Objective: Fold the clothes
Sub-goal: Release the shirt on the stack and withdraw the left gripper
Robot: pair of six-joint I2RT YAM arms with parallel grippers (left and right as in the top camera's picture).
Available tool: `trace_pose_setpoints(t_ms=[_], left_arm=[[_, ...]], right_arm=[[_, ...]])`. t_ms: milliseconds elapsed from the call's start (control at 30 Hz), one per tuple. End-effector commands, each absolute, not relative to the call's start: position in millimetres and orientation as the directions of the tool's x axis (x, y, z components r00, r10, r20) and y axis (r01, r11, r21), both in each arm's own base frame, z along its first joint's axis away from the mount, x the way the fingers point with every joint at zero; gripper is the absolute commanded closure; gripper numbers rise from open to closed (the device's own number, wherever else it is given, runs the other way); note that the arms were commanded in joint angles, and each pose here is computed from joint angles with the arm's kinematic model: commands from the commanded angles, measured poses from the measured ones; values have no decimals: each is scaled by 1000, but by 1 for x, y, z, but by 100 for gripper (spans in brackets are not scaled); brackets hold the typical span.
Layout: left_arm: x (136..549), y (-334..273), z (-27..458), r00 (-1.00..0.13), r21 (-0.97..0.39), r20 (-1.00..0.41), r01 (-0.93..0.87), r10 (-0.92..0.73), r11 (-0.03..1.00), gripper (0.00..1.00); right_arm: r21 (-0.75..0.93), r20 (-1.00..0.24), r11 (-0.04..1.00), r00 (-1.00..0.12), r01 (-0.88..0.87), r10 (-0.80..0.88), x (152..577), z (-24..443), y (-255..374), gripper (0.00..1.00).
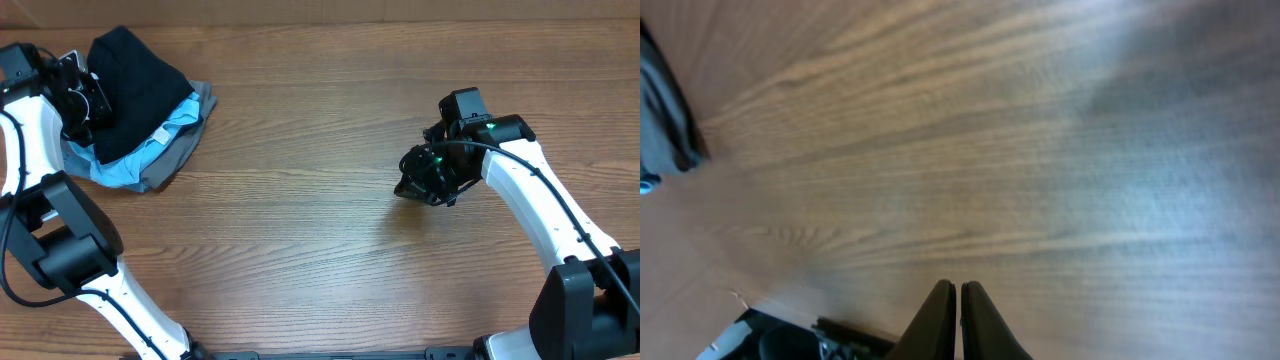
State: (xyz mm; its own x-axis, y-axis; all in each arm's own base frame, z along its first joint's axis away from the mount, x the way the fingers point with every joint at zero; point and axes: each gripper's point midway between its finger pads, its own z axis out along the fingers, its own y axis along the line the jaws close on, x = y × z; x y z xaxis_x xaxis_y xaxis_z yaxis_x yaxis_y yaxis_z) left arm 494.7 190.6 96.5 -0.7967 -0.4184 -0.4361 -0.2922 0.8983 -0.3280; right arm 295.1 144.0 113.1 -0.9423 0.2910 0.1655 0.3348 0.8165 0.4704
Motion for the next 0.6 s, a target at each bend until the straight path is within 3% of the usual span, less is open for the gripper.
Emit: trace_pose_setpoints(t_ms=[0, 167, 333, 500, 567], left_arm=[[478, 203, 72, -803, -302, -358, -383, -477, 873, 96], [481, 211, 130, -762, -285, -452, -369, -463, 885, 85], [470, 187, 254, -680, -319, -618, -242, -395, 916, 66], [413, 122, 365, -629, -247, -747, -37, -215, 968, 33], [384, 96, 391, -616, -202, -774, 17, -149, 979, 0]], right_arm=[[471, 162, 821, -947, 322, 279, 293, 118, 144, 93], [464, 167, 836, -956, 293, 242, 286, 117, 142, 93], [489, 105, 837, -969, 246, 223, 291, 127, 143, 94], [563, -90, 815, -971, 135, 223, 302, 172, 145, 94], [592, -199, 803, -954, 64, 223, 303, 201, 145, 94]])
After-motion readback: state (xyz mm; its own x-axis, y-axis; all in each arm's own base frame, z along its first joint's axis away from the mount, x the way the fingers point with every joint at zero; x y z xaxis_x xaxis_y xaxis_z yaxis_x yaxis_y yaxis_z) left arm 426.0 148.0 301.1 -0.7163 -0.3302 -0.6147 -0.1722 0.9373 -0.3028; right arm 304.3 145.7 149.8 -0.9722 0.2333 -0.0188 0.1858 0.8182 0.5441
